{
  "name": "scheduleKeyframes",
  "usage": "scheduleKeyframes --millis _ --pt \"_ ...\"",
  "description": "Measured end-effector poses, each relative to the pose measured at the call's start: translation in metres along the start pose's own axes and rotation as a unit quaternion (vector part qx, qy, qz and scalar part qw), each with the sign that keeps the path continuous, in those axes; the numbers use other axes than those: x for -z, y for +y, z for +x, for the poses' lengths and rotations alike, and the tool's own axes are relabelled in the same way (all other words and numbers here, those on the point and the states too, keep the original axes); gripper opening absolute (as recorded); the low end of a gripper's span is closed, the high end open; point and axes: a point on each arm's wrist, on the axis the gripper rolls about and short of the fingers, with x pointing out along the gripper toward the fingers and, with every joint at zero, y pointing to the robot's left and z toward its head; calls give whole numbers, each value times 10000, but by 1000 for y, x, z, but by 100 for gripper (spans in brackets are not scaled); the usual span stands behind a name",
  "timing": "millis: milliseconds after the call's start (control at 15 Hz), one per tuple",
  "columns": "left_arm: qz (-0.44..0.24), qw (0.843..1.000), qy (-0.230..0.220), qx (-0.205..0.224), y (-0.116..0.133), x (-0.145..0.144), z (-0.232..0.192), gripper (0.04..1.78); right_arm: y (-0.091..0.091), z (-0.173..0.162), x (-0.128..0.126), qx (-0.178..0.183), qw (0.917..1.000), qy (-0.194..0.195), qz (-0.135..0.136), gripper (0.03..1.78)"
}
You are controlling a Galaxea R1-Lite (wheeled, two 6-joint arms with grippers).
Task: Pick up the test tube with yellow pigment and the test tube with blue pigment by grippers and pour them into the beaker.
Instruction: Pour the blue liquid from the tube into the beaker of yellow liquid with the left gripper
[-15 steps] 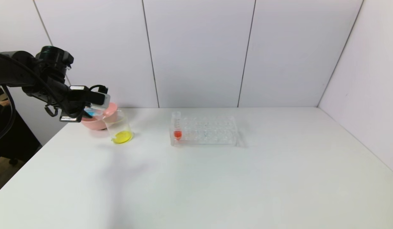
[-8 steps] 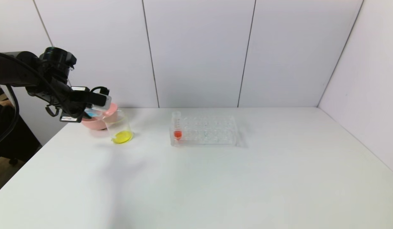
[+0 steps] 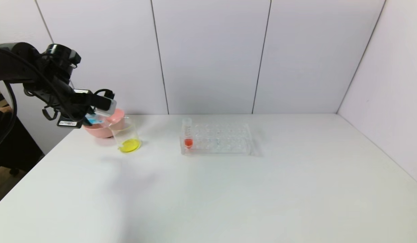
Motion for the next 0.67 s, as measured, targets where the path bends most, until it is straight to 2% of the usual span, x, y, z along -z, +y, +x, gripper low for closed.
scheduleKeyframes --millis 400,667 --pt "64 9995 306 61 4 -5 8 44 0 0 0 -2 10000 0 -2 177" --pt "71 9994 335 76 4 -6 11 44 0 0 0 -2 10000 0 0 177"
